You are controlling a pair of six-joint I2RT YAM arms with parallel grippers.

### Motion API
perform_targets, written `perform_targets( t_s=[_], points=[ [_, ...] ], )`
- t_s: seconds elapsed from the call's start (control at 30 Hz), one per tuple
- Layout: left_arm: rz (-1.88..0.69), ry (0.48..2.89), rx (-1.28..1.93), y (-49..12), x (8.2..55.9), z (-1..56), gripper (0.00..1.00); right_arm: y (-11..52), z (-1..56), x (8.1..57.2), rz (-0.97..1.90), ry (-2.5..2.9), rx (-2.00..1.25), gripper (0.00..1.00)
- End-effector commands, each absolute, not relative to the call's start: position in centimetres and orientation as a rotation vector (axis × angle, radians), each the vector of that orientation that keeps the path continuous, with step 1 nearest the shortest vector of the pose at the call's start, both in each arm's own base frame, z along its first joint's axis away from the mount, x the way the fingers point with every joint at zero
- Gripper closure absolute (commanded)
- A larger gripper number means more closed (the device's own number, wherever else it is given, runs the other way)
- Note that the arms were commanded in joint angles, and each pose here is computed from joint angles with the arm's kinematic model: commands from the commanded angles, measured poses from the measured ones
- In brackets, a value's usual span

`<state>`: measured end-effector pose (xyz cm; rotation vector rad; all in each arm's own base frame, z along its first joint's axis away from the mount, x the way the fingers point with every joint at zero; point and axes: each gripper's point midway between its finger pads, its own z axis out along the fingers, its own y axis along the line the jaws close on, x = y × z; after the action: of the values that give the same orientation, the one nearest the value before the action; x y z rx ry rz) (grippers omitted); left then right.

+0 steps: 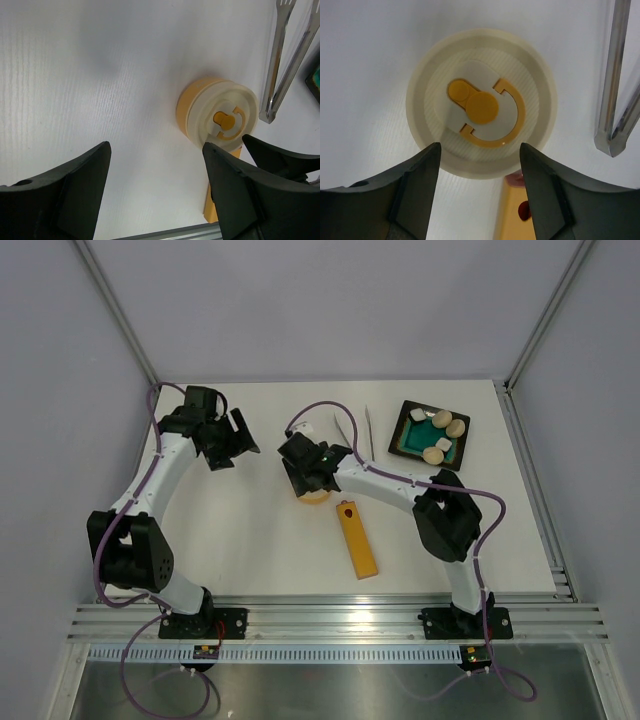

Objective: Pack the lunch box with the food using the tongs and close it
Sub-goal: Close the box lid on the packing box, then reset both arms

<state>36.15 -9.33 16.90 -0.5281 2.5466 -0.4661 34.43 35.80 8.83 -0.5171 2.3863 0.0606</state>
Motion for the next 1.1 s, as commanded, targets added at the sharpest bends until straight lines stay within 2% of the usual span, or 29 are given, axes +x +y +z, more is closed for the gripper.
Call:
perform_targets(
  t_s=[0.0, 0.27, 0.4, 0.47, 0.6, 0.73, 0.8, 1.07],
  points=[
    [-0.497, 2.465, -0.486, -9.2, 36.7, 19.5, 0.21, 35.8, 14.8, 34.4, 0.117, 2.316, -0.476, 0.24],
    [-0.499, 2.452, -0.479, -8.9, 36.6, 20.0, 0.21, 30.5, 19.8, 36.6, 0.069, 2.218, -0.251, 0.1],
    [-0.53, 2.409, -0.447, -9.1, 36.7, 20.9, 0.21, 25.1, 21.1, 38.7, 0.083, 2.218, -0.043, 0.06],
    [-0.541, 2.394, -0.432, -9.2, 36.6, 21.2, 0.21, 23.1, 21.4, 38.8, 0.107, 2.225, 0.025, 0.0],
    [-0.546, 2.351, -0.394, -9.2, 36.6, 22.3, 0.2, 18.5, 21.5, 39.2, 0.095, 2.216, 0.206, 0.01],
    [-0.555, 2.329, -0.363, -9.4, 36.7, 23.2, 0.04, 15.4, 21.3, 38.8, 0.067, 2.206, 0.305, 0.01],
    [-0.57, 2.322, -0.351, -9.5, 36.6, 23.4, 0.01, 14.9, 21.5, 38.5, 0.062, 2.197, 0.32, 0.0],
    [-0.626, 2.255, -0.311, -10.2, 36.7, 25.1, 0.01, 13.3, 21.9, 37.3, 0.041, 2.155, 0.368, 0.01]
  ],
)
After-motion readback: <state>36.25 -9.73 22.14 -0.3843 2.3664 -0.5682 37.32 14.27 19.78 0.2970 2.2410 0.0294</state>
